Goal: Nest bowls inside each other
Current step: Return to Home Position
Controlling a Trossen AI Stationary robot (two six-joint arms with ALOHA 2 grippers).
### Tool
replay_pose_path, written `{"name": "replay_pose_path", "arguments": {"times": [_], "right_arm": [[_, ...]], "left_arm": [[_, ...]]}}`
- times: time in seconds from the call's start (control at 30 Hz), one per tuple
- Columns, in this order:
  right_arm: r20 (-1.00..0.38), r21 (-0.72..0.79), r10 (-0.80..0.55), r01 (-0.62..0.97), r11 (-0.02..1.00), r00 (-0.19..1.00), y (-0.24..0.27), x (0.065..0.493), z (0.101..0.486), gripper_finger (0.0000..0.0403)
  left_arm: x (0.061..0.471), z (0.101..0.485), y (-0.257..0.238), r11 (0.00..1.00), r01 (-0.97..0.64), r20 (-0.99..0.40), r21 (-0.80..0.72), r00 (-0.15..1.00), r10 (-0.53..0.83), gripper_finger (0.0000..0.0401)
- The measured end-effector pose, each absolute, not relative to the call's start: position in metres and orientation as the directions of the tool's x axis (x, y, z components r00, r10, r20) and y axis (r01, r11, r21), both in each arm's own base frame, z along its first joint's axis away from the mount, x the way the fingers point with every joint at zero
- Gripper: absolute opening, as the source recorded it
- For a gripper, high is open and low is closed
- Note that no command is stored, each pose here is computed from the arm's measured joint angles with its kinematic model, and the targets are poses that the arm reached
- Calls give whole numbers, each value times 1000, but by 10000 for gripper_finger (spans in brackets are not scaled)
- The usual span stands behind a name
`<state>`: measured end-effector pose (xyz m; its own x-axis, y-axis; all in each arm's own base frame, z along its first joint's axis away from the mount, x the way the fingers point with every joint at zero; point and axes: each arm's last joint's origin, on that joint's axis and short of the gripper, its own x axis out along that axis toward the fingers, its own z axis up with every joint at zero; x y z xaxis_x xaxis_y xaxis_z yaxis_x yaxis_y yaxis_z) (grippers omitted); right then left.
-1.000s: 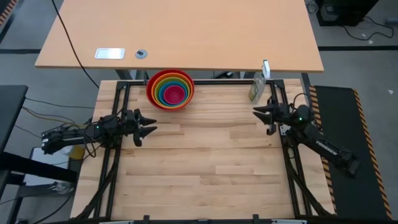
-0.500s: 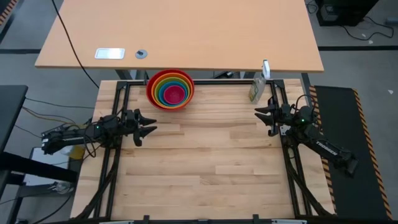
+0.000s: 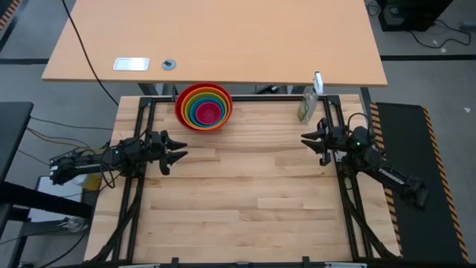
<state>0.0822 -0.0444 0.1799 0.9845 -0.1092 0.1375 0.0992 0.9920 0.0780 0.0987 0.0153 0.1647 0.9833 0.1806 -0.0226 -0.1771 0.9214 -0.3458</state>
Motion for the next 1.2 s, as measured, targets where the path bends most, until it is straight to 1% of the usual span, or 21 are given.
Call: {"name": "replay_pose_path", "arguments": {"times": [1.2], "right_arm": [[134,80,-95,85,993,986,-43,83,180,105]], "left_arm": [[99,164,15,922,-177,-25,-345,983,180,192]]}}
